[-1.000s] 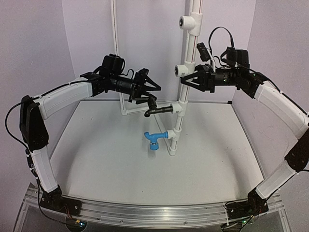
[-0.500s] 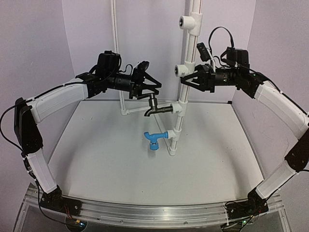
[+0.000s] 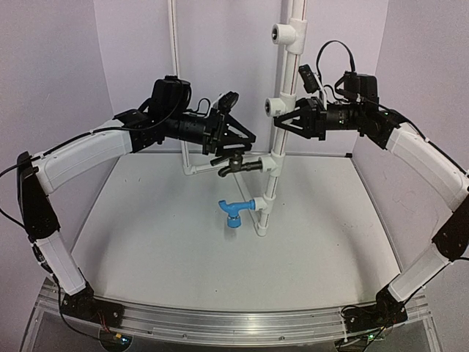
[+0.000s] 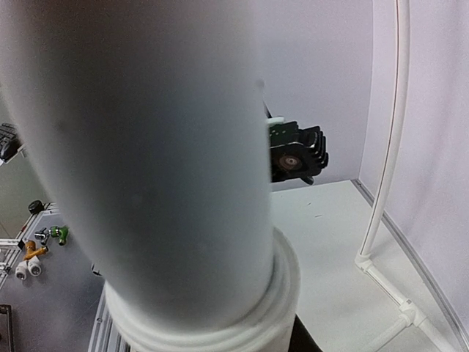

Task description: Install the water faucets

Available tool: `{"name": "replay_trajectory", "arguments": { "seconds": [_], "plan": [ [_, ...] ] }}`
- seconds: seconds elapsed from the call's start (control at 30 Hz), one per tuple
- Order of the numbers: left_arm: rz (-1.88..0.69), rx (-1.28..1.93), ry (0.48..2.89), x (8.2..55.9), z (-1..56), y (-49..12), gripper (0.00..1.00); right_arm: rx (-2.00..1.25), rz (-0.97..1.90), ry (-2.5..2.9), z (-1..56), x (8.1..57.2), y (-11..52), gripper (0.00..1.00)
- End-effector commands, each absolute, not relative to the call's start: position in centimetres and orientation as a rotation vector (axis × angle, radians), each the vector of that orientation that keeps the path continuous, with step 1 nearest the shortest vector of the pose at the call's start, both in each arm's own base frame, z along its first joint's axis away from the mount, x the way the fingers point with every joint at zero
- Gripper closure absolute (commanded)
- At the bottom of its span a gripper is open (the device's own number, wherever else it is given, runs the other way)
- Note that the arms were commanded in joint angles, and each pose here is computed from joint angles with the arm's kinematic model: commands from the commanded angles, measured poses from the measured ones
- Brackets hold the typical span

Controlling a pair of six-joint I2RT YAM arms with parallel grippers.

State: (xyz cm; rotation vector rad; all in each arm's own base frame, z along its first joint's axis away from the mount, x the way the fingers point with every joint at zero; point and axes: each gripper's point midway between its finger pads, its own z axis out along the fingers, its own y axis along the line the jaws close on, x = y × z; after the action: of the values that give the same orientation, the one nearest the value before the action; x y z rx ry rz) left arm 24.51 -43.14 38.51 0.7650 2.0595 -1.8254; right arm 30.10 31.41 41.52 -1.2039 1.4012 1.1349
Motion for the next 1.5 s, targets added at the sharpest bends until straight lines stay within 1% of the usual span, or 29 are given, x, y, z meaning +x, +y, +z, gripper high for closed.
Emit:
{"name": "replay_trajectory", "arguments": {
  "seconds": [0.0,0.2,0.43,0.6,0.73,0.93,1.1,1.3,1.4,1.47],
  "plan": [
    [-1.714,0.846,2.074,21.4,38.7,-43.0,0.62,-1.077,1.149,1.726,36.2,32.1,30.6,1.0],
    [-1.556,0.836,2.098,20.7,37.7,-42.8,0.63,-1.067,1.154,1.734,36.2,32.2,30.6,1.0],
    [-1.424,0.86,2.168,19.5,35.1,-43.1,0.64,-1.061,1.146,1.735,36.3,32.3,30.5,1.0],
    [-1.368,0.771,2.192,20.3,33.5,-42.5,0.67,-1.059,1.143,1.733,36.4,32.2,30.5,1.0],
    [-1.327,0.682,2.185,21.1,32.8,-41.6,0.67,-1.057,1.14,1.734,36.4,32.2,30.4,1.0],
    [-1.21,0.493,2.121,23.2,31.9,-39.3,0.64,-1.058,1.14,1.731,36.5,32.2,30.4,1.0],
    [-1.251,0.386,1.992,24.0,31.8,-38.6,0.59,-1.058,1.14,1.733,36.5,32.1,30.4,1.0],
    [-1.386,0.419,1.823,22.0,33.5,-39.0,0.68,-1.057,1.135,1.731,36.5,32.1,30.3,1.0],
    [-1.386,0.426,1.79,20.8,34.2,-39.0,0.78,-1.058,1.135,1.731,36.5,32.1,30.3,1.0],
    [-1.366,0.426,1.767,20.0,34.8,-39.0,0.82,-1.058,1.136,1.732,36.4,32.1,30.3,1.0]
  ]
}}
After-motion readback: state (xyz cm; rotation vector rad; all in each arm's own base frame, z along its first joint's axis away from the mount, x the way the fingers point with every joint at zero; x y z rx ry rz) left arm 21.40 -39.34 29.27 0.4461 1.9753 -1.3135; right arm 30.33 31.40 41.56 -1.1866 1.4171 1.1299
